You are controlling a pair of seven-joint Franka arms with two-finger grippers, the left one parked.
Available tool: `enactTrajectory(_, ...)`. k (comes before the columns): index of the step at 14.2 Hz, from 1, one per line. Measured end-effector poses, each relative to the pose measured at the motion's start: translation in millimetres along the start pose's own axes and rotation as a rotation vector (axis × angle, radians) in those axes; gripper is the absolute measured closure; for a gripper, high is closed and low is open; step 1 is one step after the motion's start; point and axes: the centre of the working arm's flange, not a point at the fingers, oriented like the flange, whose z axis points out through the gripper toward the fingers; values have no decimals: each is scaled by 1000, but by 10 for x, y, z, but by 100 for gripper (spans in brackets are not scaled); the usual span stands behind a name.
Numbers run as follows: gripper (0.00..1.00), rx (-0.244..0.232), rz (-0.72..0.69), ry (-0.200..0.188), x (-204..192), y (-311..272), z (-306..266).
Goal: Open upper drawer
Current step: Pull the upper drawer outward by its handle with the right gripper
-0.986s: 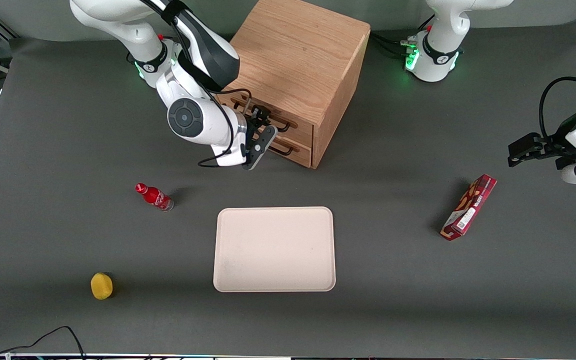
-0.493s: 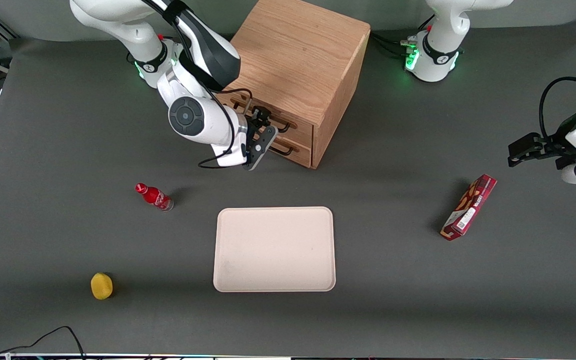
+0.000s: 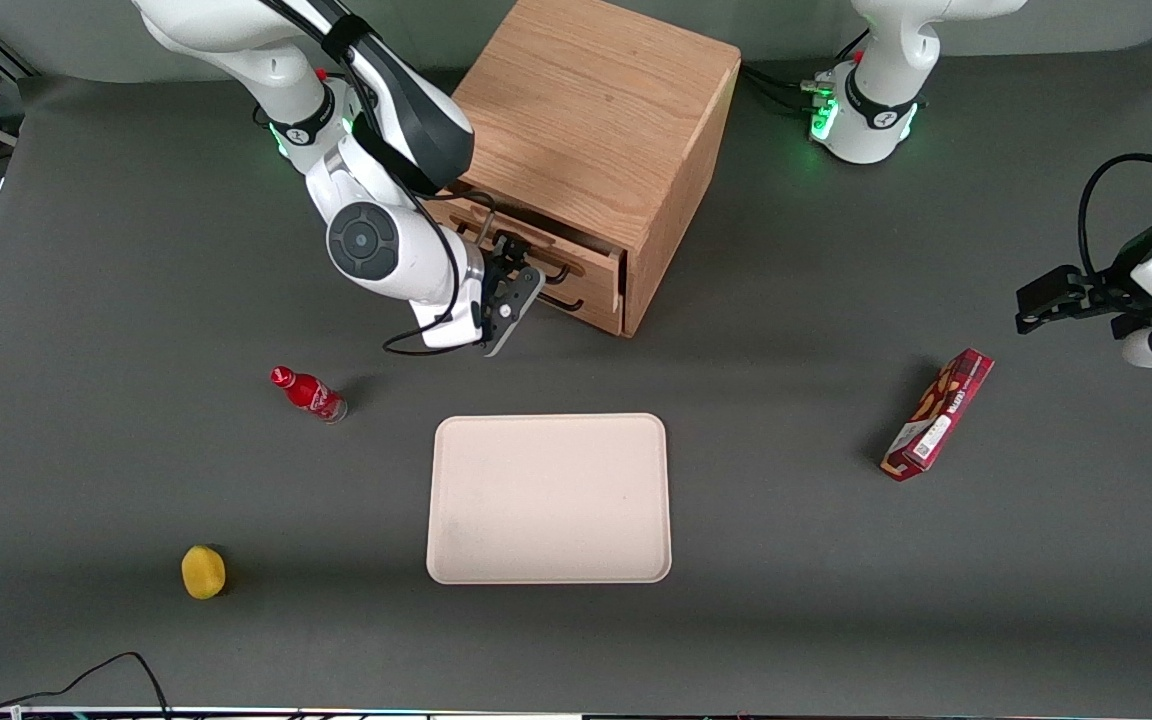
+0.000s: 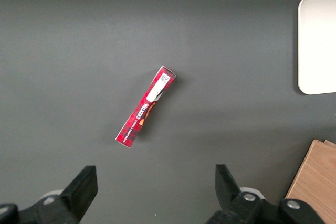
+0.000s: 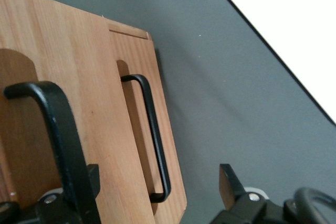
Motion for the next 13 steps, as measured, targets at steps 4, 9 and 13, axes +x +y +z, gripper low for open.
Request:
enactTrajectory(4, 0, -5, -17, 11, 25, 122, -50)
enactTrajectory(9, 0, -21, -26, 30, 44, 383, -162)
enactTrajectory(13, 0, -36, -37, 33, 101, 545, -227)
